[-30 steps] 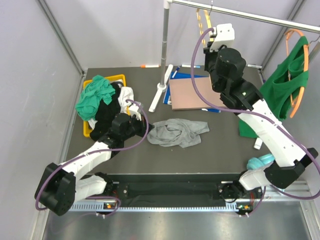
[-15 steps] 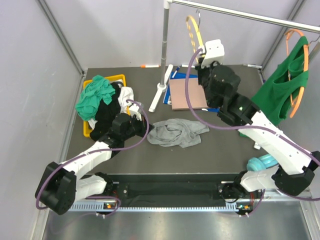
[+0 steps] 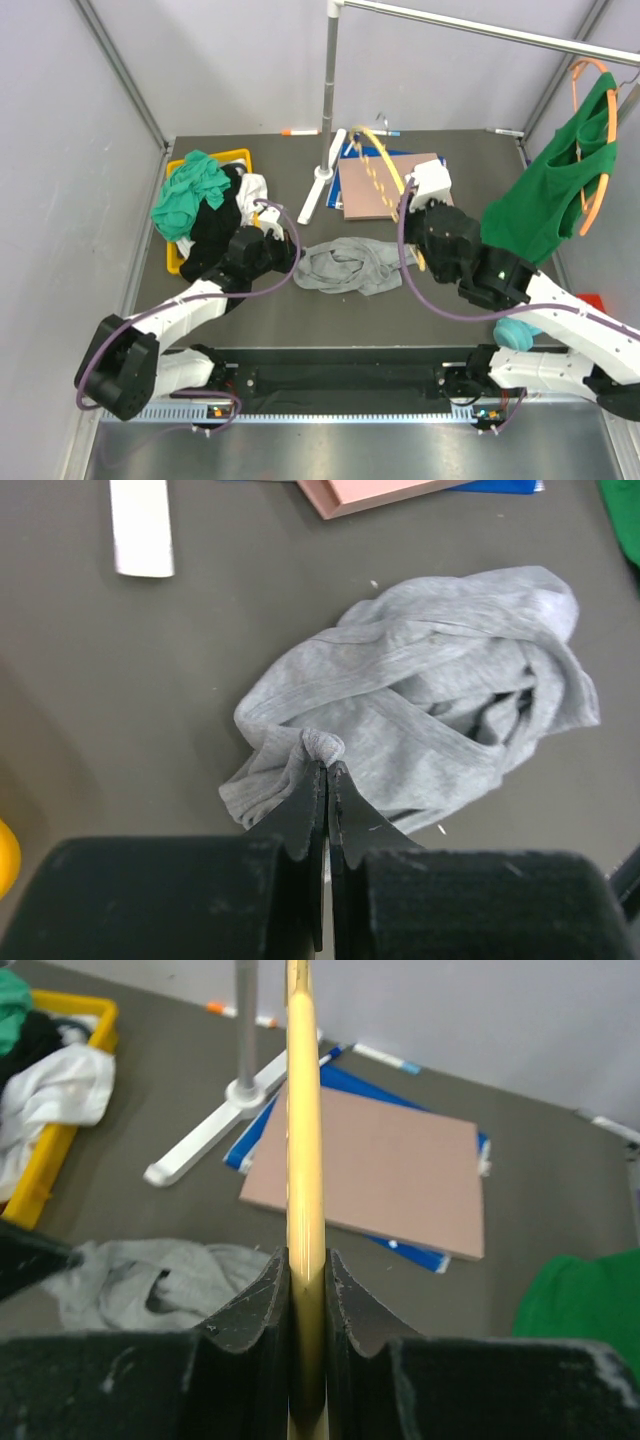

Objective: Place the tank top on the hanger

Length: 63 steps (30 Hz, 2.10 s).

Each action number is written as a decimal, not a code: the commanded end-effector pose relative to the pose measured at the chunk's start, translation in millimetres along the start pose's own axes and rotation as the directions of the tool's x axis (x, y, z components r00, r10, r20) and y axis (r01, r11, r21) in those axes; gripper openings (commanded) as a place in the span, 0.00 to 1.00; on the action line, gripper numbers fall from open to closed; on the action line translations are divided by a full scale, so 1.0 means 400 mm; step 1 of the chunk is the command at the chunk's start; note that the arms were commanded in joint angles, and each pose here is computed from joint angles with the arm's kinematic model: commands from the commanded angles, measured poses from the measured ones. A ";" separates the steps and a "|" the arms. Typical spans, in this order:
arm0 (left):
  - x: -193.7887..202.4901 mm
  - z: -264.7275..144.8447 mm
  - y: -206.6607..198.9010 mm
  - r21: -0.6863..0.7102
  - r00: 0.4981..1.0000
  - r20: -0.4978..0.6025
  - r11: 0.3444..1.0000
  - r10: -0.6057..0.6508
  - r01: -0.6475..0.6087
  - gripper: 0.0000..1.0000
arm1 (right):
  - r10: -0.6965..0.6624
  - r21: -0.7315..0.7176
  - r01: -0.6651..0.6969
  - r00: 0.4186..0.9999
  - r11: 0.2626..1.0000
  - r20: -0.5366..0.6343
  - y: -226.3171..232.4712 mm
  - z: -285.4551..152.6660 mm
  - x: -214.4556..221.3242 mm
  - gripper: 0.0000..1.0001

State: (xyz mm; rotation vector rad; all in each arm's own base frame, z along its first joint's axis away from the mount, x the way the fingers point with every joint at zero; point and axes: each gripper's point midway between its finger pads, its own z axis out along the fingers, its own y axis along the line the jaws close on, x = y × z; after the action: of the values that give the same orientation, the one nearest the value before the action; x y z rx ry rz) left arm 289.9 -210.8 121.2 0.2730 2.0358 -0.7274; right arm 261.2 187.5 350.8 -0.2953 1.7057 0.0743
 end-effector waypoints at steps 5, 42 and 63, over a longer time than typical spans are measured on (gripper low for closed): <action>-0.124 0.054 0.045 -0.117 0.986 0.160 0.992 -0.036 0.055 0.00 | 0.116 -0.346 -0.142 0.989 0.927 -0.096 0.107 -0.107 0.116 0.00; -0.226 -0.058 0.177 -0.085 0.970 0.239 0.993 -0.054 0.077 0.00 | 0.069 -0.570 -0.128 0.990 0.811 -0.124 0.142 -0.220 0.149 0.00; -0.235 -0.088 0.165 -0.100 0.974 0.225 0.994 -0.012 0.036 0.00 | 0.088 -0.599 -0.118 0.993 0.792 -0.080 0.150 -0.227 0.114 0.00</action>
State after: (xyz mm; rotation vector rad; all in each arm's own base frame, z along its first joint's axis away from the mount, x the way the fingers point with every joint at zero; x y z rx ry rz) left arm 342.2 -130.1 162.8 0.0781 1.9311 -0.6430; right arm 153.3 206.7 274.9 -0.7219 1.8403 0.6226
